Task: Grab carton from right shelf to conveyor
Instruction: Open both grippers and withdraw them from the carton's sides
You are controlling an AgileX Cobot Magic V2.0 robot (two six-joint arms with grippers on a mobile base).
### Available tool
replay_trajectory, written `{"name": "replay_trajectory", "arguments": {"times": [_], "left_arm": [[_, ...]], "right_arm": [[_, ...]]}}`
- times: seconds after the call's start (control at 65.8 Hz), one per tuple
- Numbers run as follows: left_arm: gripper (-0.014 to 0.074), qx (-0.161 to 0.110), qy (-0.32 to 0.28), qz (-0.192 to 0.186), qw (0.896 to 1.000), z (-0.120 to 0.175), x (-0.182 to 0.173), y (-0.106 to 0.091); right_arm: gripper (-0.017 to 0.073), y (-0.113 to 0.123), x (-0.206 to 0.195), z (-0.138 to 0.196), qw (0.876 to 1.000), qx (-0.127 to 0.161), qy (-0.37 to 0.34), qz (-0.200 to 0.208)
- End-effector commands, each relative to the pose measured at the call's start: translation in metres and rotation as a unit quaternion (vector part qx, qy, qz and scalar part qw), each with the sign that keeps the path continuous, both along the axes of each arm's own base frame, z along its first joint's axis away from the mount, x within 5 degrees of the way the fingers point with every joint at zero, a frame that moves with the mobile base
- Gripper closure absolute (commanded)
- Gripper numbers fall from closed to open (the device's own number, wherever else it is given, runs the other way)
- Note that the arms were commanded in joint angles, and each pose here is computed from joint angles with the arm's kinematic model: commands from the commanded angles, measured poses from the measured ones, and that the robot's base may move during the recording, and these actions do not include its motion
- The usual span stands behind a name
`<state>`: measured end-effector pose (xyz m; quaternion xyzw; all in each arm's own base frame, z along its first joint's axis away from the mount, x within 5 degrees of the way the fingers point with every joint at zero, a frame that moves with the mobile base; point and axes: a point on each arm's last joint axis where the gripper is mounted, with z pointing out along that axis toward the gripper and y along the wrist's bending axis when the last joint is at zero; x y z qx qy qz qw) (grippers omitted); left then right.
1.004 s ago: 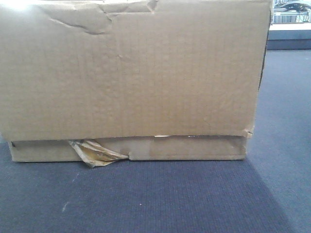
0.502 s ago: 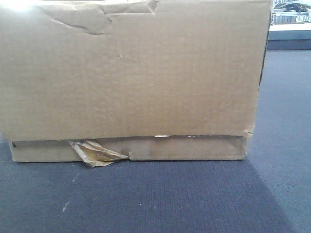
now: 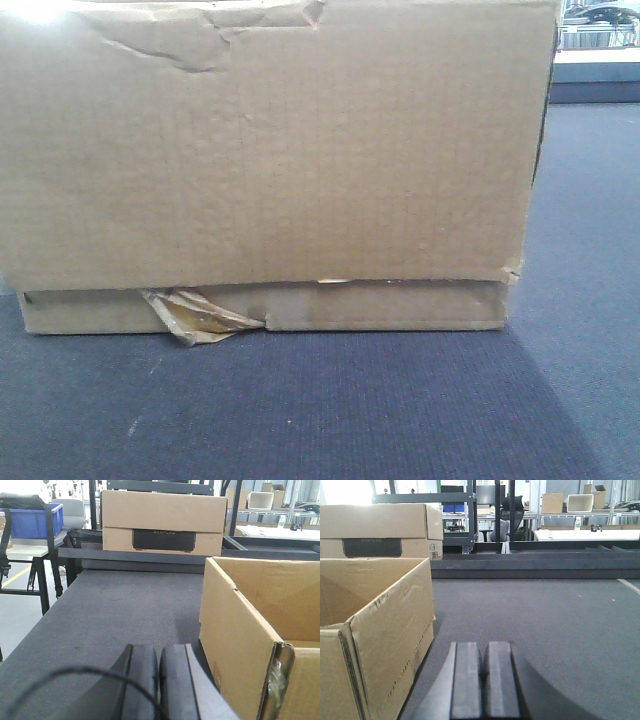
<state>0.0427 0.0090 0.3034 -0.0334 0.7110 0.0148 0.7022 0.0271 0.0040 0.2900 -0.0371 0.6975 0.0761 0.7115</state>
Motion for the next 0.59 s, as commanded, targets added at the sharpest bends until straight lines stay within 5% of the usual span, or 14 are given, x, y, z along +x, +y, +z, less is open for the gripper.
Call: {"name": "replay_trajectory", "arguments": {"times": [0.0, 0.426, 0.578], "left_arm": [[0.0580, 0.001, -0.010, 0.000, 1.000, 0.0013, -0.0003, -0.0002], [0.0580, -0.013, -0.014, -0.010, 1.000, 0.0021, -0.0017, -0.0019], [0.0580, 0.057, -0.013, -0.015, 0.998, -0.0048, -0.0066, -0.0053]], "right_arm": [[0.0634, -0.0006, -0.0004, 0.0014, 1.000, -0.005, -0.015, -0.005], [0.0634, -0.0006, -0.0004, 0.0014, 1.000, -0.005, -0.015, -0.005], [0.0634, -0.0006, -0.0004, 0.0014, 1.000, -0.005, -0.015, -0.005]]}}
